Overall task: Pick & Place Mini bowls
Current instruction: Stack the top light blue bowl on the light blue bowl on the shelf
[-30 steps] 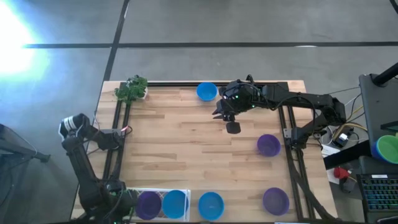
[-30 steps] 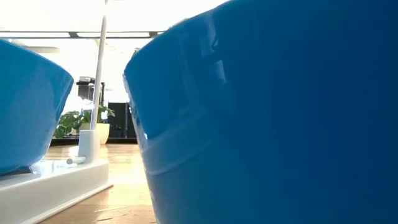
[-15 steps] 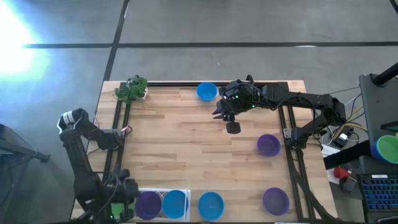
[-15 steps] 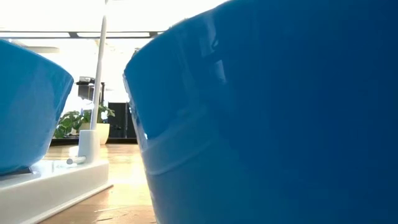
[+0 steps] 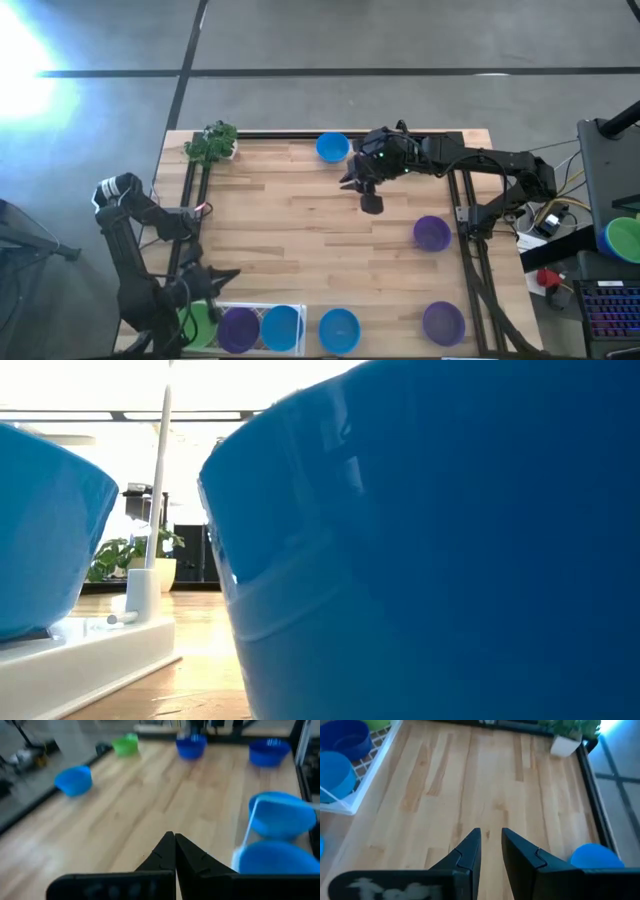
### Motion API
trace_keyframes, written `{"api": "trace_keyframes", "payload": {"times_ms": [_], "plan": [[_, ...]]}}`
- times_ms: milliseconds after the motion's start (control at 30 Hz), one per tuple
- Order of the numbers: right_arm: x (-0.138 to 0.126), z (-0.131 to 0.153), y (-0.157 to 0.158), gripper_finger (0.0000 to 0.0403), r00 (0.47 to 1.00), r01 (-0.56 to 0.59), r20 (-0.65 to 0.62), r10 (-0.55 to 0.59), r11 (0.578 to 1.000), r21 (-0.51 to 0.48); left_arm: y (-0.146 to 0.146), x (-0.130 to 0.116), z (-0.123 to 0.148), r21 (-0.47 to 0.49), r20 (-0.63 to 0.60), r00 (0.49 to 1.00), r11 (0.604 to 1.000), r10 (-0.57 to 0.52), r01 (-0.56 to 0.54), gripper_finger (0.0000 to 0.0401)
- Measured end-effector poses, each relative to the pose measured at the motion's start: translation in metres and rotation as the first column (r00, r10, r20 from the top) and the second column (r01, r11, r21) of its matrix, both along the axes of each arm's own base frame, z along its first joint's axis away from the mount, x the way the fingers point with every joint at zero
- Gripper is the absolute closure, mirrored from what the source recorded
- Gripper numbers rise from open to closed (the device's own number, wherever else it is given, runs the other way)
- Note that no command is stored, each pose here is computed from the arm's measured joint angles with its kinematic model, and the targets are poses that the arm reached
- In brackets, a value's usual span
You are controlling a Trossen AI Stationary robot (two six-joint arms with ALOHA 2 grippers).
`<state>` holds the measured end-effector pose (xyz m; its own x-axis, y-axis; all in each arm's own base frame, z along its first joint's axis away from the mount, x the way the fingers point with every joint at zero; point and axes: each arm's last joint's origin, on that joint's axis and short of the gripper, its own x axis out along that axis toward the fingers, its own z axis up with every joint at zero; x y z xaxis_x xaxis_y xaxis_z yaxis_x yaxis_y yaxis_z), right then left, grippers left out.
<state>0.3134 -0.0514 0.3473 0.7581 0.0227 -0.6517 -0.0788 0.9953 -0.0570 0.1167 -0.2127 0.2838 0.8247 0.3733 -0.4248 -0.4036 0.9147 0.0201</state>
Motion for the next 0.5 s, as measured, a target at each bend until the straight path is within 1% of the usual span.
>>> {"api": "trace_keyframes", "payload": {"times_ms": [133, 233, 333, 400, 500], "plan": [[0.004, 0.002, -0.001, 0.0329, 0.999, 0.000, 0.046, 0.000, 1.000, -0.013, 0.005, 0.005, 0.004, 0.056, 0.090, 0.996, 0.998, 0.016, -0.021, 0.0401], [0.007, 0.002, -0.005, 0.0334, 0.996, 0.065, 0.058, -0.064, 0.998, -0.019, 0.012, 0.015, 0.006, 0.089, 0.130, 0.990, 0.994, 0.049, -0.061, 0.0401], [0.007, -0.002, -0.013, 0.0342, 0.986, 0.166, 0.036, -0.166, 0.986, 0.001, 0.021, 0.026, 0.006, 0.117, 0.124, 0.988, 0.987, 0.096, -0.111, 0.0401], [0.008, -0.005, -0.017, 0.0347, 0.981, 0.194, 0.017, -0.195, 0.981, 0.020, 0.026, 0.032, 0.006, 0.137, 0.114, 0.986, 0.981, 0.123, -0.138, 0.0401], [0.005, -0.008, -0.023, 0.0355, 0.977, 0.211, -0.015, -0.211, 0.977, 0.017, 0.034, 0.041, 0.006, 0.155, 0.105, 0.981, 0.972, 0.164, -0.179, 0.0401]]}}
